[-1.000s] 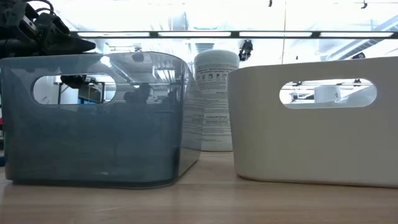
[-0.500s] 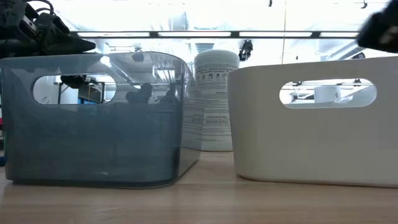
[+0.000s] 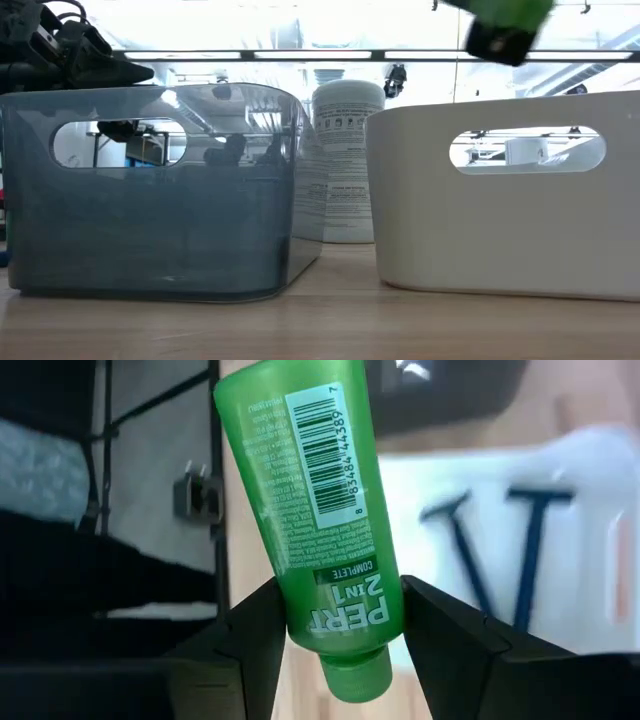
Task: Pick & Place Travel size toiletries
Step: Put the green shampoo bottle into the bottom black bin
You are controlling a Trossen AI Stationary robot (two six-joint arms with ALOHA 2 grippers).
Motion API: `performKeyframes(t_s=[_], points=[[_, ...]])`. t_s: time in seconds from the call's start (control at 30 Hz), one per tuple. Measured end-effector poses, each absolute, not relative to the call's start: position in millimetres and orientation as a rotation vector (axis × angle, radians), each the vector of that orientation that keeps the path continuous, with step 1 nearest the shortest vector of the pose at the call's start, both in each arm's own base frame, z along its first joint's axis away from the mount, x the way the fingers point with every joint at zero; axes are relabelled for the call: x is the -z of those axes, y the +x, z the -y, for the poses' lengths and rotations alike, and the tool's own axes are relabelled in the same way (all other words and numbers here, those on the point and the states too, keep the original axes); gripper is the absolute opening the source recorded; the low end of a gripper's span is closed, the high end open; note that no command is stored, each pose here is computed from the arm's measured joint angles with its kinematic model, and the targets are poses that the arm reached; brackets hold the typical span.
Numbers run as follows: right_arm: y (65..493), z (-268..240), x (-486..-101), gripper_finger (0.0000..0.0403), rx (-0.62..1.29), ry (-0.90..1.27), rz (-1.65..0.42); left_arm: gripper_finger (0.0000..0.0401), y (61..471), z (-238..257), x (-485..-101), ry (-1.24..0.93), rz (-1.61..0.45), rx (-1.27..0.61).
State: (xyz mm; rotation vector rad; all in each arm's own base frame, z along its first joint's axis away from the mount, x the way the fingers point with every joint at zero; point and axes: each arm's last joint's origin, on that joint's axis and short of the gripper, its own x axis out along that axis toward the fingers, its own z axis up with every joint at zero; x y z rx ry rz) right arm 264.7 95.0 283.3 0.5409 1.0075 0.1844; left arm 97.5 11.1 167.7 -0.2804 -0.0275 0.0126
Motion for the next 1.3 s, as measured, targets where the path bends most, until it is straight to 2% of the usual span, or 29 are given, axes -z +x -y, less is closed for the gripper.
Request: performKeyframes(t_s=[0.43,1.0,1.07,1.23,1.3], points=[[347.0,-71.2,-314.4,0.0178,-0.153,0.518,-0.880,0.0151,97.5,-11.1,-167.7,-0.280,0.027,-0.012],[338.4,-17.8,-337.1,0.0175,-0.076,0.459,-0.769,0.0151,97.5,-11.7,-167.8,-0.284,0.031,-0.034],[338.8,-9.6,-337.2,0.0175,-0.065,0.435,-0.759,0.0151,97.4,-11.8,-171.3,-0.354,0.068,-0.029],[338.8,15.3,-337.1,0.0179,0.014,0.402,-0.736,0.0151,94.6,-14.3,-188.4,-0.699,0.280,-0.047],[338.2,25.1,-336.9,0.0177,0.053,0.396,-0.729,0.0151,92.9,-18.1,-192.0,-0.878,0.387,-0.136]])
